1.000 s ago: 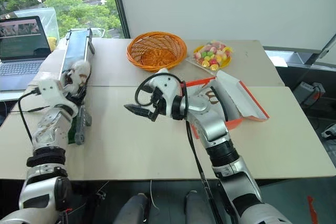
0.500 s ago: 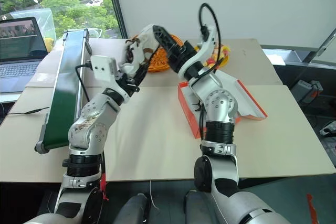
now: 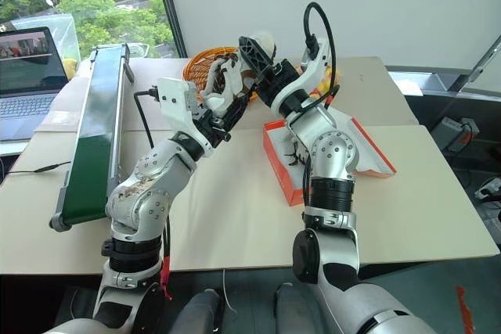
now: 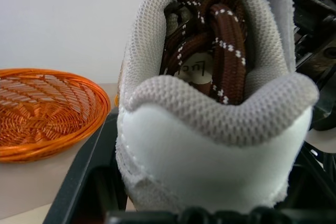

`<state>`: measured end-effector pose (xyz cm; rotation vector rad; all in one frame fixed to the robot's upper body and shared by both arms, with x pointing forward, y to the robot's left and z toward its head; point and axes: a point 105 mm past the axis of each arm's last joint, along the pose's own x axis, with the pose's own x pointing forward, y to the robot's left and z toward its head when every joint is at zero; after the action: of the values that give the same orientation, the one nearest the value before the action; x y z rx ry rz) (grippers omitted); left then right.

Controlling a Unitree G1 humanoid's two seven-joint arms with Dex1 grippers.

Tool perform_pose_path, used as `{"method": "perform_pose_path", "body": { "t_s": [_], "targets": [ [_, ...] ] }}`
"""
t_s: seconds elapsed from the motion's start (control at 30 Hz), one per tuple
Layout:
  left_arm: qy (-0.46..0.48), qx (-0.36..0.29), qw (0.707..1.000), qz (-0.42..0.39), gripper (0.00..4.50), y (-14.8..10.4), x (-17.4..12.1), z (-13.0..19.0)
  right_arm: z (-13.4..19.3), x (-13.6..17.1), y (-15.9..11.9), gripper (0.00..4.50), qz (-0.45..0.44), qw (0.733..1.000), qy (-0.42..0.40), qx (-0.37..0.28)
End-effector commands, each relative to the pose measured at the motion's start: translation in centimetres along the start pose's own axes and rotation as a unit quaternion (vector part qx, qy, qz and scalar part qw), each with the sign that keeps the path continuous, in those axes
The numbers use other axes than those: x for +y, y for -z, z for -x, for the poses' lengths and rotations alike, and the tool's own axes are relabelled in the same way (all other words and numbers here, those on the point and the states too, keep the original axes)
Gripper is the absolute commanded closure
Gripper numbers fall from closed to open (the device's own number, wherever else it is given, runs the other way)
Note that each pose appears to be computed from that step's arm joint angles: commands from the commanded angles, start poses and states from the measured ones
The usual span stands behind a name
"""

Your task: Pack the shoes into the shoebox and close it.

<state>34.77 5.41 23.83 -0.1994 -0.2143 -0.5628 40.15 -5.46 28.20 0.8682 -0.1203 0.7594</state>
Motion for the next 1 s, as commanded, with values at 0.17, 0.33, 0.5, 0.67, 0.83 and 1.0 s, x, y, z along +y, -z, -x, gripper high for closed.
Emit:
{"method": "perform_pose_path", "body": {
  "t_s": [0.17, 0.33, 0.5, 0.67, 0.83, 1.0],
  "targets": [
    [0.029, -0.014, 0.999, 0.025, 1.08, -1.5, 0.2, 0.8, -0.2, 2.1, -1.1, 3.45, 0.024, 0.999, -0.037, -0.012],
    [0.018, 0.000, 0.999, 0.045, 0.00, -1.5, 1.5, 2.1, 0.0, 1.9, -1.4, 4.06, 0.040, 0.999, -0.032, -0.008],
    [-0.012, 0.040, 0.999, 0.021, 0.00, -1.0, 5.0, 5.0, 0.3, 1.2, -2.4, 4.07, 0.104, 0.994, -0.015, 0.006],
    [0.005, 0.078, 0.997, -0.005, 0.00, -0.1, 5.3, 6.7, 1.4, -1.1, -3.0, 4.07, 0.352, 0.929, 0.024, 0.115],
    [0.091, 0.088, 0.992, 0.026, 0.00, 0.7, 1.7, 7.0, 3.0, -4.3, -3.3, 4.07, 0.500, 0.833, 0.033, 0.234],
    [0.098, 0.093, 0.990, 0.030, 0.00, 1.3, 0.8, 6.9, 4.4, -7.3, -3.3, 4.07, 0.522, 0.799, 0.038, 0.298]
  ]
}}
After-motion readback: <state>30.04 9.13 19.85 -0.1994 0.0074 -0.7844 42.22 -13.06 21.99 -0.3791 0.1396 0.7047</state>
